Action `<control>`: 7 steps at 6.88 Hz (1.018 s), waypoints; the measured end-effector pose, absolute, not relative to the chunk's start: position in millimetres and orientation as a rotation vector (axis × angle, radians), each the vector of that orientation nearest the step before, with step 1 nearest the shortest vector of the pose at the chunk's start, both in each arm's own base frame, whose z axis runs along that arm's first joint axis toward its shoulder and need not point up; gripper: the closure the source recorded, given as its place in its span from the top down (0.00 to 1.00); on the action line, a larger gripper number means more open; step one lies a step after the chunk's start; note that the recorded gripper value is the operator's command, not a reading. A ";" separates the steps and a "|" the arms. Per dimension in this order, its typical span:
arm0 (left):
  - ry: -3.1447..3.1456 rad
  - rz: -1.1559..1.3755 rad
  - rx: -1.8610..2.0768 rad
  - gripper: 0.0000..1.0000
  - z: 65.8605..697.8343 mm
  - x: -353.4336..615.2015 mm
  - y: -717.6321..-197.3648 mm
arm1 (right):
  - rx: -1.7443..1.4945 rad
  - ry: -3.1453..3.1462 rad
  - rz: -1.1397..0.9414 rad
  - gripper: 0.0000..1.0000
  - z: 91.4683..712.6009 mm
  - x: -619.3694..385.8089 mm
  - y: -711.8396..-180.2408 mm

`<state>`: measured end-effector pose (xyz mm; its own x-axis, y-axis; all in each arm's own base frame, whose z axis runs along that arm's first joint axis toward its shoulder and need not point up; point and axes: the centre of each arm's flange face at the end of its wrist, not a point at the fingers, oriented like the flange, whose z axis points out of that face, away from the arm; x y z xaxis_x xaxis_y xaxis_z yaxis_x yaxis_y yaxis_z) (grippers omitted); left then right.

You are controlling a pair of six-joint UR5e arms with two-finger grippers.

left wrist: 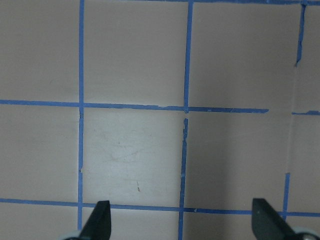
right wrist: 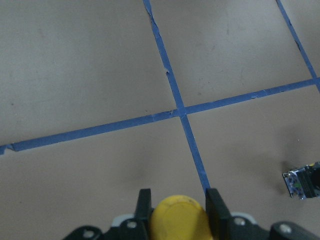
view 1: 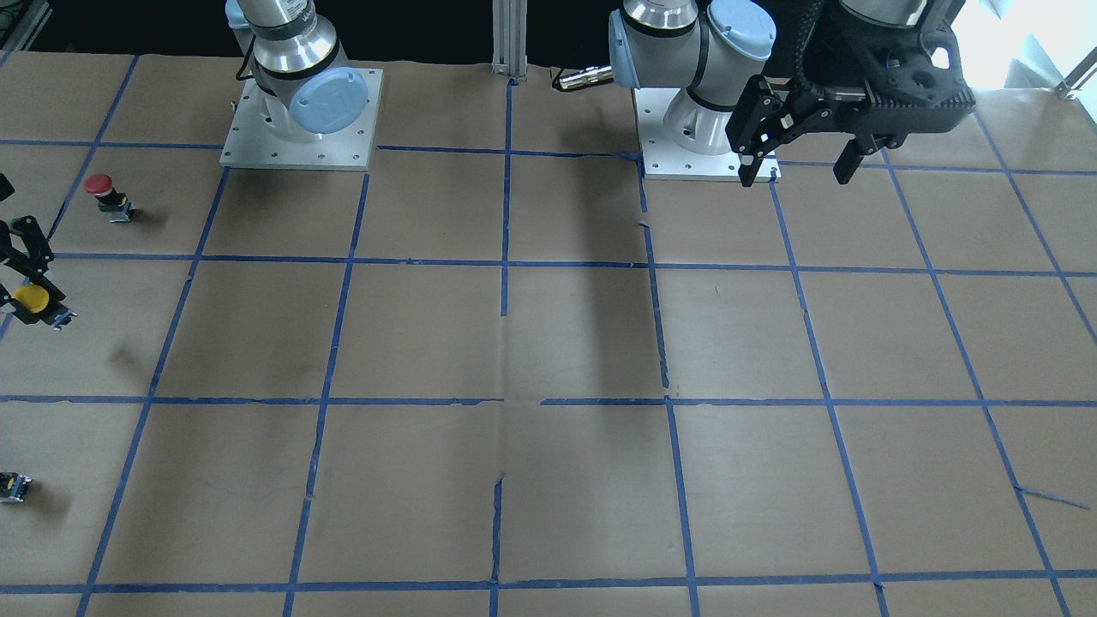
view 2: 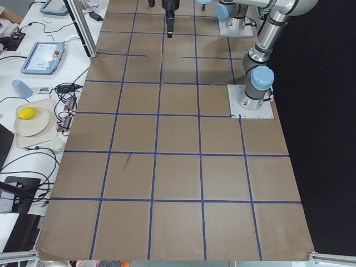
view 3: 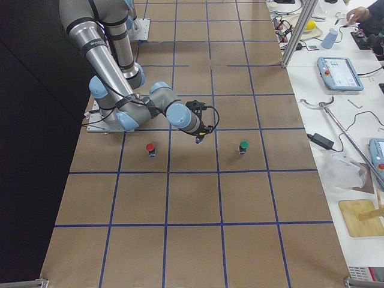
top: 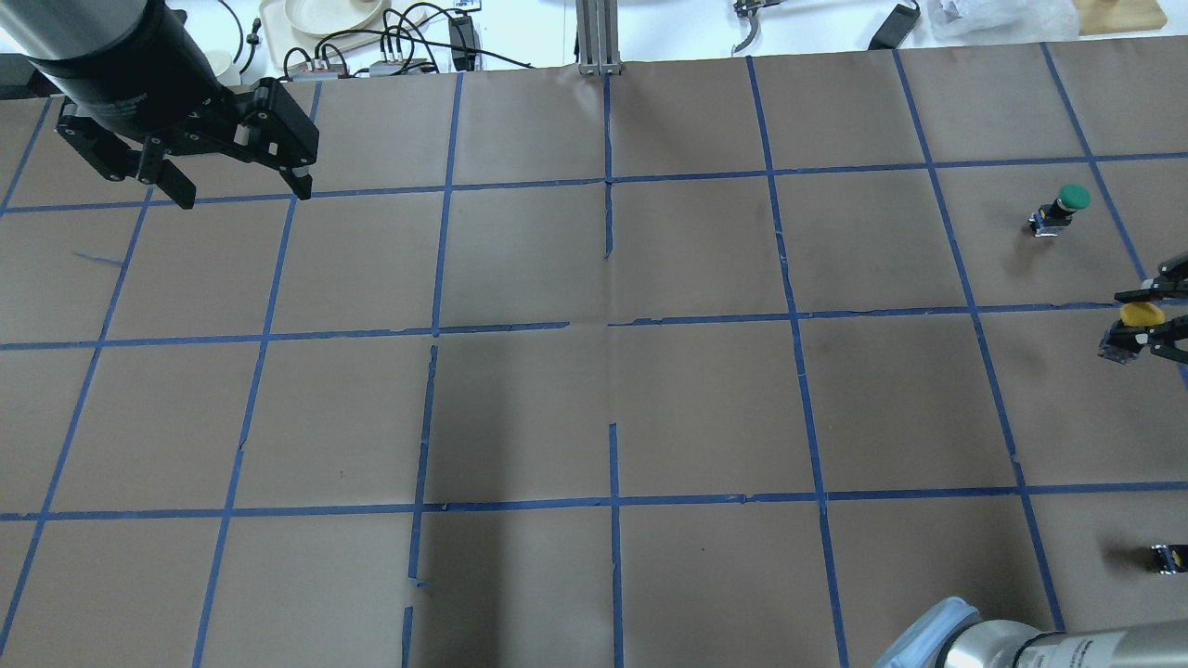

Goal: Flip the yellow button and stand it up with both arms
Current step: 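Lower the button upright onto the table and open the right gripper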

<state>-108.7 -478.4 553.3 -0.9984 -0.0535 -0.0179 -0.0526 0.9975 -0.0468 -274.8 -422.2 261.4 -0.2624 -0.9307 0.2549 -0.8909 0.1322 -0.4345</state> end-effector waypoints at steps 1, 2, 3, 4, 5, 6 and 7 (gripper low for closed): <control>3.121 -0.065 -0.087 1.00 553.9 -107.7 -478.5 | -1.864 2.271 -0.835 0.29 248.1 -283.7 -421.5; 3.120 -0.063 -0.101 1.00 554.5 -103.2 -480.3 | -1.869 2.242 -0.857 0.29 235.1 -290.7 -420.7; 3.122 -0.065 -0.118 1.00 556.0 -98.1 -481.5 | -1.865 2.226 -0.863 0.29 226.2 -293.9 -419.6; 3.122 -0.063 -0.123 1.00 556.6 -96.9 -478.7 | -1.866 2.213 -0.864 0.32 221.4 -294.5 -418.7; 3.122 -0.042 -0.123 1.00 555.4 -97.4 -472.4 | -1.872 2.199 -0.865 0.38 217.1 -294.7 -418.5; 3.124 -0.016 -0.121 1.00 554.2 -98.4 -467.1 | -1.864 2.185 -0.868 0.40 208.6 -295.5 -419.0; 3.124 -0.003 -0.119 1.00 553.7 -98.9 -465.9 | -1.854 2.177 -0.869 0.99 200.9 -296.5 -419.8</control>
